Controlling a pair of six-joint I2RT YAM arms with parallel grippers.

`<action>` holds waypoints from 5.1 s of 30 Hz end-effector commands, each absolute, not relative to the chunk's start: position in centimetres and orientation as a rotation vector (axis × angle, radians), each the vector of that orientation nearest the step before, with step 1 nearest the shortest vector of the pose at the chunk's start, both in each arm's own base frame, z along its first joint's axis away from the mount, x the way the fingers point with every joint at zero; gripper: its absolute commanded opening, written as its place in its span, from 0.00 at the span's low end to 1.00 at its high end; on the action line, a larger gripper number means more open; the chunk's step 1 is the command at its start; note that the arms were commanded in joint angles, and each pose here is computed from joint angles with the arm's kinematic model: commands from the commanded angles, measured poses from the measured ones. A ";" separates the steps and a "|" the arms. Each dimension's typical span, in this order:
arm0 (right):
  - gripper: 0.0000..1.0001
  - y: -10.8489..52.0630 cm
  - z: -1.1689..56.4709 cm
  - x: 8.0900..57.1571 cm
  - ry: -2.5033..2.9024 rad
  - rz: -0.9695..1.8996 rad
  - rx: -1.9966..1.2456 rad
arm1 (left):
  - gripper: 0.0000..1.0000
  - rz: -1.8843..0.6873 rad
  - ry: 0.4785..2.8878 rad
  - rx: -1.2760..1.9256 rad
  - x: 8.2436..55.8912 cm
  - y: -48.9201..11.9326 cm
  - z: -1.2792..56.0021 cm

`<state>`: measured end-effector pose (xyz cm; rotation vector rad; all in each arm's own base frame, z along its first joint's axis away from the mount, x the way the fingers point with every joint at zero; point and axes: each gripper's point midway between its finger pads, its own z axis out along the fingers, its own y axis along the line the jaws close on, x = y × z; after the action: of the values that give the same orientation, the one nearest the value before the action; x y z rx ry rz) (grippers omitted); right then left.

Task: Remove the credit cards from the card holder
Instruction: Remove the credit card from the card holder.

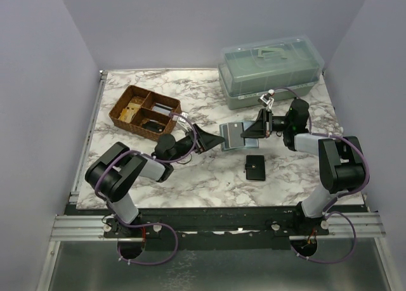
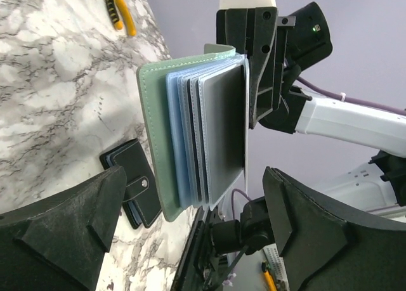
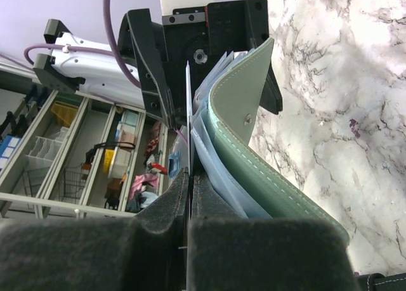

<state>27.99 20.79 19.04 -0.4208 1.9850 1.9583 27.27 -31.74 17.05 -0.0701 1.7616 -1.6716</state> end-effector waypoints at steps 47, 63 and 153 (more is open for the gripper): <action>0.00 20.5 19.5 27.7 1.959 1.949 -0.485 | 0.00 -1.966 1.525 0.038 26.2 -30.2 23.3; 0.00 20.3 19.6 27.6 1.954 1.947 -0.476 | 0.00 -1.977 1.482 0.065 25.9 -29.0 25.2; 0.00 18.2 21.3 27.8 1.869 1.872 -0.541 | 0.00 -1.618 1.929 -0.298 26.5 -28.2 9.9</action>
<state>28.54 18.50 21.04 -0.4791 1.8895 1.8882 25.38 -28.72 12.14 -0.2292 1.9099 -1.7410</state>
